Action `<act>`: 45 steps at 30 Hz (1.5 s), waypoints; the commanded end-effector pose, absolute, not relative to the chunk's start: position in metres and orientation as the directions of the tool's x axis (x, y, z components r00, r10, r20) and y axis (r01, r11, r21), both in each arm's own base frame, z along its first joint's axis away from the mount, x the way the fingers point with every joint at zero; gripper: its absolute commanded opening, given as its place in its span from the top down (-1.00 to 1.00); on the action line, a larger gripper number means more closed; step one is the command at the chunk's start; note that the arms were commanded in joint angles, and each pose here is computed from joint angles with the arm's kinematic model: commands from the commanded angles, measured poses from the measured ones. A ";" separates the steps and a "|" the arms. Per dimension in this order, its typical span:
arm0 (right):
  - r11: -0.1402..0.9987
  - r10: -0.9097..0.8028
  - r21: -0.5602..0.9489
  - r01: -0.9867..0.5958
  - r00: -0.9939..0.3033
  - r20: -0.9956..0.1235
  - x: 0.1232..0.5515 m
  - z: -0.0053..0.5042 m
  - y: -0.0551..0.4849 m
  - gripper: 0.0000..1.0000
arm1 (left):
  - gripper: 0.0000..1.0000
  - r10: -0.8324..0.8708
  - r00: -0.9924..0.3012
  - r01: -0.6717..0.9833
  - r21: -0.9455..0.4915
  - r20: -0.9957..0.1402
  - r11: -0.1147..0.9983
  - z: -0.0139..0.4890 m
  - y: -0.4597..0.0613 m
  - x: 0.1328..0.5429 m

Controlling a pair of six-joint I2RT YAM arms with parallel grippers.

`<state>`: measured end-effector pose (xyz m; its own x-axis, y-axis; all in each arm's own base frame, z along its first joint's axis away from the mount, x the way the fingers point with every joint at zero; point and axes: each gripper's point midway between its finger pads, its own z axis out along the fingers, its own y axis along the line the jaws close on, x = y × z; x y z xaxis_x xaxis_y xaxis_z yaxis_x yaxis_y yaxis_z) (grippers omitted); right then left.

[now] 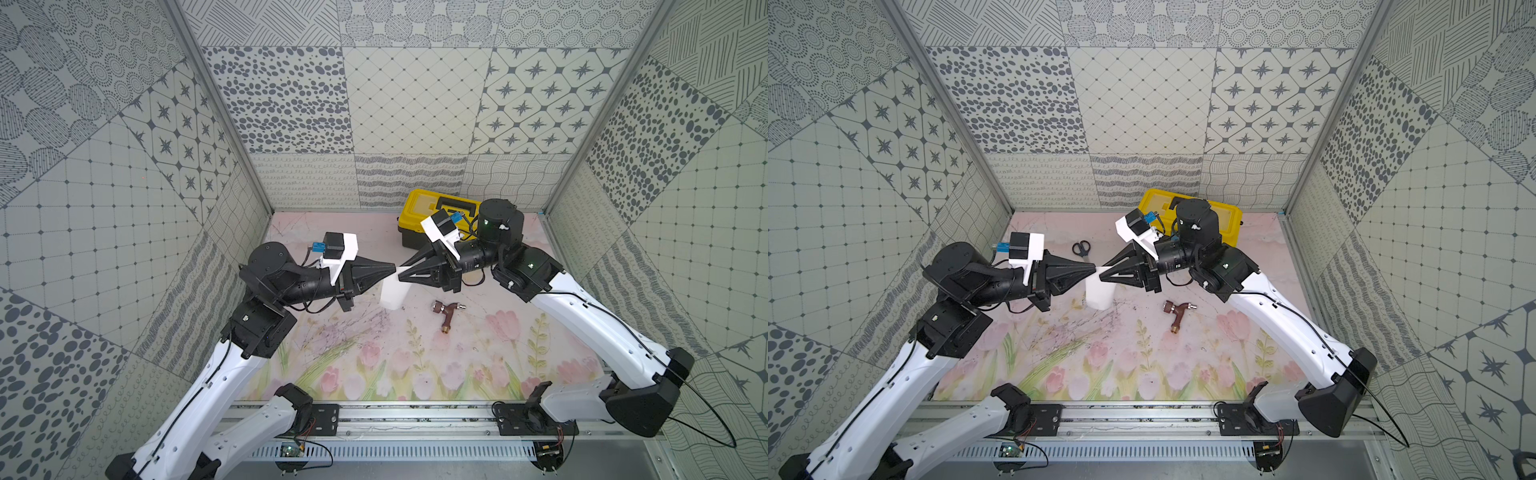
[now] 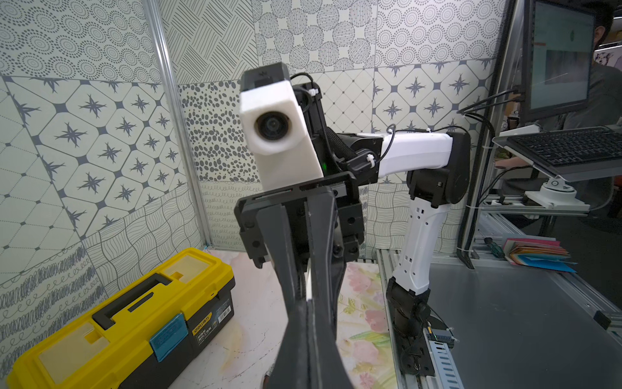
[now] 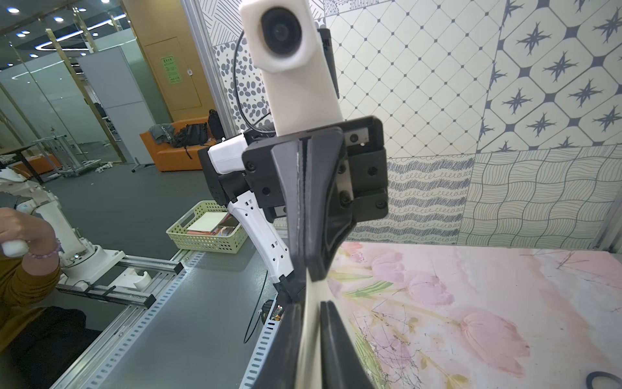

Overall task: Fold the square paper along the opposite sides
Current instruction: Smooth out the paper.

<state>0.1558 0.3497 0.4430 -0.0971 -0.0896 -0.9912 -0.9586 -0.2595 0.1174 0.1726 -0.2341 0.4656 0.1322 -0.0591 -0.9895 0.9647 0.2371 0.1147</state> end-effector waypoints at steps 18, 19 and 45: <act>-0.235 -0.050 0.069 -0.970 -0.058 -0.997 0.154 0.443 0.347 1.00 | 1.00 -0.127 0.223 0.933 0.173 -0.967 0.316 0.497 -0.224 0.171; -0.232 -0.048 0.067 -0.970 -0.057 -0.997 0.154 0.444 0.346 1.00 | 1.00 -0.127 0.222 0.933 0.173 -0.967 0.316 0.497 -0.223 0.171; -0.225 -0.032 0.079 -0.971 -0.073 -0.997 0.152 0.435 0.344 1.00 | 1.00 -0.136 0.240 0.922 0.183 -0.961 0.341 0.505 -0.219 0.169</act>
